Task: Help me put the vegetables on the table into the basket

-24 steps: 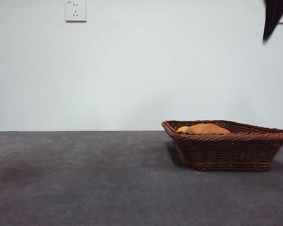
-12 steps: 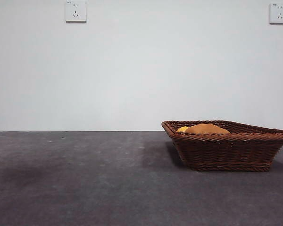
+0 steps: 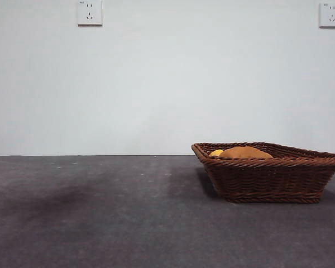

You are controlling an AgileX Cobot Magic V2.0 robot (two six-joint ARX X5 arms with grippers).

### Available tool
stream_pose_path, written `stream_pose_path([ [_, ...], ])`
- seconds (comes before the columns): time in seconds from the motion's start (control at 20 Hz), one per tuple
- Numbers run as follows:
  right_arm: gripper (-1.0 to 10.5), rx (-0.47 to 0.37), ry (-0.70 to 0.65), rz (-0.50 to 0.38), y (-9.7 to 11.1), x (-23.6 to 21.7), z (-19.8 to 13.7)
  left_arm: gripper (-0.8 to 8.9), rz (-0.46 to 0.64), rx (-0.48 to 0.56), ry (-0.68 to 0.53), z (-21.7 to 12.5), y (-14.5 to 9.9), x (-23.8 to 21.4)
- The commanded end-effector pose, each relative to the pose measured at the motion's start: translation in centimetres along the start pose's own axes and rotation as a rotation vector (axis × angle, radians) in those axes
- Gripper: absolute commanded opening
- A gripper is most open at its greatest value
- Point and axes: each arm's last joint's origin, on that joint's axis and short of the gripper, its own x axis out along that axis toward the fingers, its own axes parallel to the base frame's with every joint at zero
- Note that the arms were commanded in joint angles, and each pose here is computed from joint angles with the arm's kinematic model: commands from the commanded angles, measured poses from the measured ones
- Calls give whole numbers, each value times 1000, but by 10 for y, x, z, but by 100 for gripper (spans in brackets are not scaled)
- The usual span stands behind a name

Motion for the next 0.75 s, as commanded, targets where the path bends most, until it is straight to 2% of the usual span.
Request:
stream_pose_path([
  [0.05, 1, 8, 66, -7, 0, 14, 5, -4, 53, 80, -7, 11, 3, 9],
  [0.1, 1, 8, 93, -10, 1, 22, 9, -4, 133, 182, -75, 18, 9, 9],
  [0.15, 1, 8, 115, -12, 1, 29, 12, -4, 171, 229, -169, 23, 14, 8],
  [0.3, 1, 8, 194, -20, 2, 55, 23, -4, 88, 204, -637, 24, 27, 9],
  [0.35, 1, 9, 214, -22, 2, 62, 26, -4, 87, 202, -742, 16, 31, 14],
  [0.5, 1, 9, 283, -29, 3, 95, 38, -4, 252, 134, -1023, -27, 53, 41],
  [0.6, 1, 9, 317, -32, 3, 116, 44, -4, 301, 36, -1120, -56, 61, 63],
  [0.75, 1, 9, 329, -33, 4, 145, 53, -4, 361, -44, -1115, -92, 68, 96],
])
